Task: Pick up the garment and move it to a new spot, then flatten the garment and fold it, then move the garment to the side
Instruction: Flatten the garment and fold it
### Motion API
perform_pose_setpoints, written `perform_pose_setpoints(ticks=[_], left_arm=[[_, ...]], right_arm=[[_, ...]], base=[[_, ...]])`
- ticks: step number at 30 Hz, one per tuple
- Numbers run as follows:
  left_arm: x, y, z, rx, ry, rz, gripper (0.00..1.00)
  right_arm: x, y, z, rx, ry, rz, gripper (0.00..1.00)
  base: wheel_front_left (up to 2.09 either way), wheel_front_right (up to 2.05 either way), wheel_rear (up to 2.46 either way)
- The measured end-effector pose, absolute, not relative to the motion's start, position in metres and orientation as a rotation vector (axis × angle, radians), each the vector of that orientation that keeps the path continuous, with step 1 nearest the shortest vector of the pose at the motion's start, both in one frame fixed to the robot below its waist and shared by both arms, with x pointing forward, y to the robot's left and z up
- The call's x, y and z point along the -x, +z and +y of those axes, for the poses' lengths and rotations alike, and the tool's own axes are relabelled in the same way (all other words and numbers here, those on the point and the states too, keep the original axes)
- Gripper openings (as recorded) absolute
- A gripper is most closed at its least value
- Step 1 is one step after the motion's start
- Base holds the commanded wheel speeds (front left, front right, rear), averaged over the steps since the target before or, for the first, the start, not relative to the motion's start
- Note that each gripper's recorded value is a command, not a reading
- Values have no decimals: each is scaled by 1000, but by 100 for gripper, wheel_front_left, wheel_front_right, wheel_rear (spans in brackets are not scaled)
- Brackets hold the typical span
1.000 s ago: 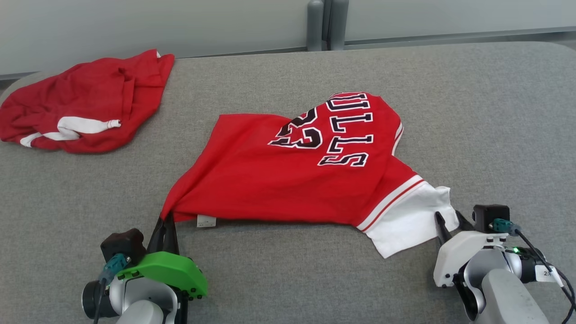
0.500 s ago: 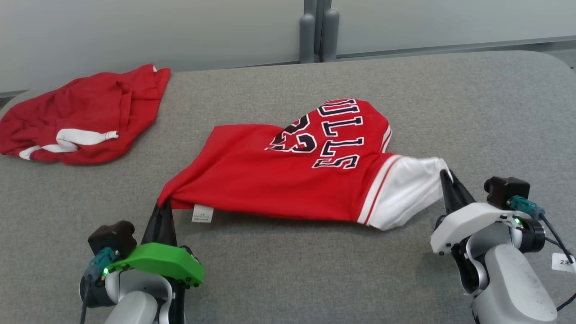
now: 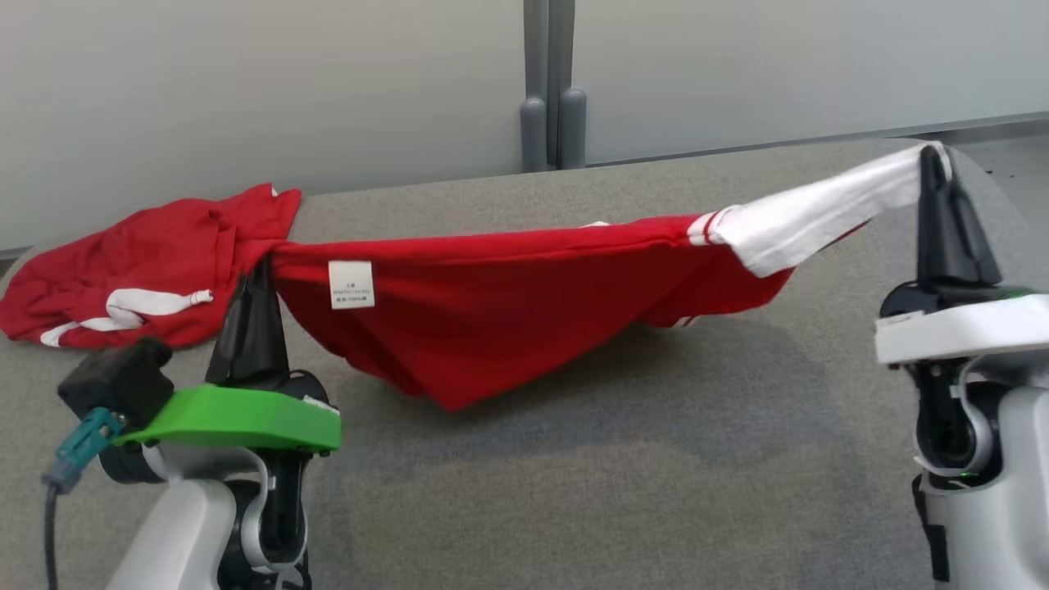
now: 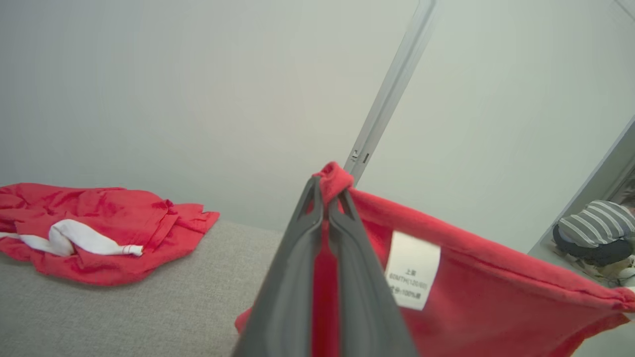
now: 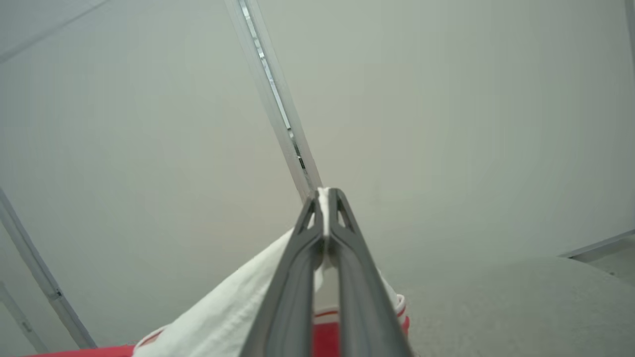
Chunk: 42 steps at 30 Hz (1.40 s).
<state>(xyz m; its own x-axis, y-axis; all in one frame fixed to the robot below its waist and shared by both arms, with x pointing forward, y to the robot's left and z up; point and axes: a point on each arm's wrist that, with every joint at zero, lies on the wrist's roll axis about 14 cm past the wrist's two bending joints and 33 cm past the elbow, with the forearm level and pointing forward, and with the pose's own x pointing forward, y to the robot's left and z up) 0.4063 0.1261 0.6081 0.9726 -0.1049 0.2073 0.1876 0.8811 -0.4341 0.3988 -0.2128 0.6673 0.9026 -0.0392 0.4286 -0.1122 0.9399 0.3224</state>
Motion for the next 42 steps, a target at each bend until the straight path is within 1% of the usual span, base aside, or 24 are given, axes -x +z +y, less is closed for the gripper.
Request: perform_pose_setpoints(ticks=[6,10,15,19,23,24,27,31,33,35,36,37,39,42], left_arm=[[-390,681,118,478,-269,-336,0],[-378,724,116,413,-342,-408,0],[-363,772,110,327,-415,-496,0],[-367,774,106,279,-436,-450,0],[-387,744,103,269,-433,-313,0],[-387,744,103,269,-433,-313,0],[-409,722,102,254,-426,-207,0],[-459,704,111,175,-378,-87,0],[-491,709,124,116,-312,-81,0],[-519,735,137,69,-255,-152,0],[-530,756,142,62,-230,-222,0],[-543,801,145,65,-215,-389,0],[-550,831,140,58,-230,-526,0],[-565,833,133,81,-264,-606,0]], right_arm=[[-354,744,-230,-347,41,-694,0],[-326,786,-234,-325,57,-821,0],[-306,822,-234,-291,75,-916,0],[-308,829,-237,-268,60,-911,0],[-335,811,-229,-283,83,-799,0],[-335,811,-229,-283,83,-799,0],[-365,793,-213,-283,120,-688,0],[-416,794,-190,-250,180,-609,0],[-440,812,-190,-221,170,-643,0],[-456,842,-196,-218,145,-732,0],[-460,858,-200,-213,128,-787,0],[-466,882,-209,-210,93,-883,0],[-472,892,-218,-226,67,-938,0],[-487,880,-222,-223,54,-926,0]], base=[[0,0,0],[0,0,0],[0,0,0],[0,0,0],[0,0,0],[0,0,0],[0,0,0],[0,0,0],[0,0,0],[0,0,0],[0,0,0],[0,0,0],[0,0,0],[0,0,0]])
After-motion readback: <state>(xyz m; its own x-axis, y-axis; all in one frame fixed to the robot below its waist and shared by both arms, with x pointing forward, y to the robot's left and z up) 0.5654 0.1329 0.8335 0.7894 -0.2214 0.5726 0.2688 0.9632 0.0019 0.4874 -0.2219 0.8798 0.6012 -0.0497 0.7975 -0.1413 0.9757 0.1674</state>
